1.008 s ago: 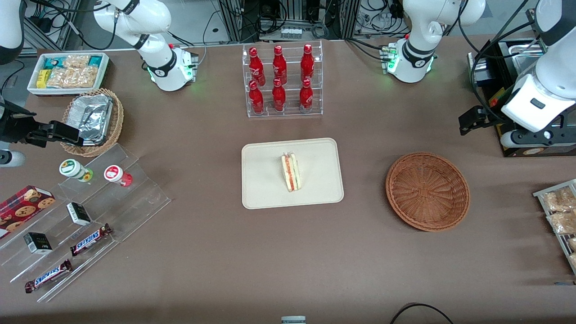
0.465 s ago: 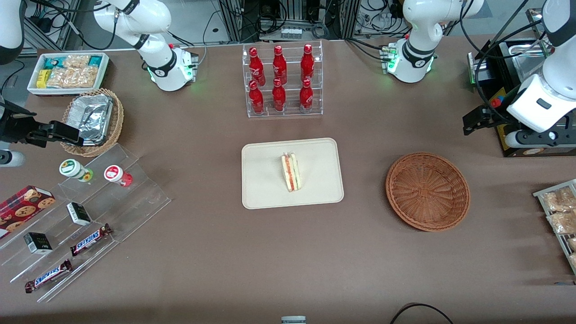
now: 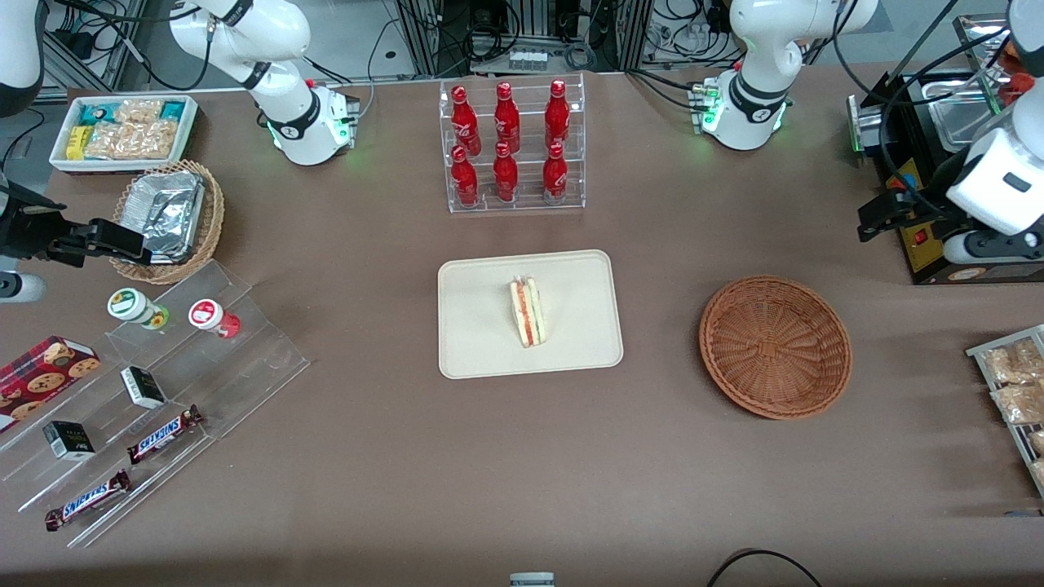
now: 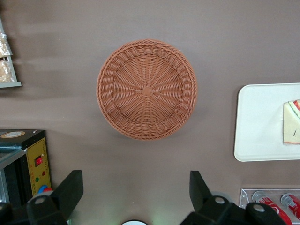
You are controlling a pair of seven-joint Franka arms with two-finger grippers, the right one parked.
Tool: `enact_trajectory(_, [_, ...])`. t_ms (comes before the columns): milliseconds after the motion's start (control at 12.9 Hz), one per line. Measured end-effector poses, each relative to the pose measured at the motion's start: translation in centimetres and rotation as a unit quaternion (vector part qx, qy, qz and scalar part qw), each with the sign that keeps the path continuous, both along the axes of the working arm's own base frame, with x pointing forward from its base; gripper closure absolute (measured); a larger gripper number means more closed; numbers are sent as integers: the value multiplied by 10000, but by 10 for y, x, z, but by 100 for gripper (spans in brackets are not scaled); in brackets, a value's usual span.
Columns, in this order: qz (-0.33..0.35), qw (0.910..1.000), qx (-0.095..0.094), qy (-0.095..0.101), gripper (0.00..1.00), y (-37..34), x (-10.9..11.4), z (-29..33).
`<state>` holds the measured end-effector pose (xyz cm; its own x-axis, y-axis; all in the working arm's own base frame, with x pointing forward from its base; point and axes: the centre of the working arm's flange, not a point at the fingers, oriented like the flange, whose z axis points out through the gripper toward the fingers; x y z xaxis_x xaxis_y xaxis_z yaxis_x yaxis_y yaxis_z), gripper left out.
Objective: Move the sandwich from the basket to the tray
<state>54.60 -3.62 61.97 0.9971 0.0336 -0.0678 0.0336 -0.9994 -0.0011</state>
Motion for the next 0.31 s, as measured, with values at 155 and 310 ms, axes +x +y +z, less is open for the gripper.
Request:
enact_trajectory(155, [-11, 10000, -3, -67, 0, -1, -1, 7])
enact_trajectory(310, [-80, 9999, -8, -138, 0, -9, -2, 15])
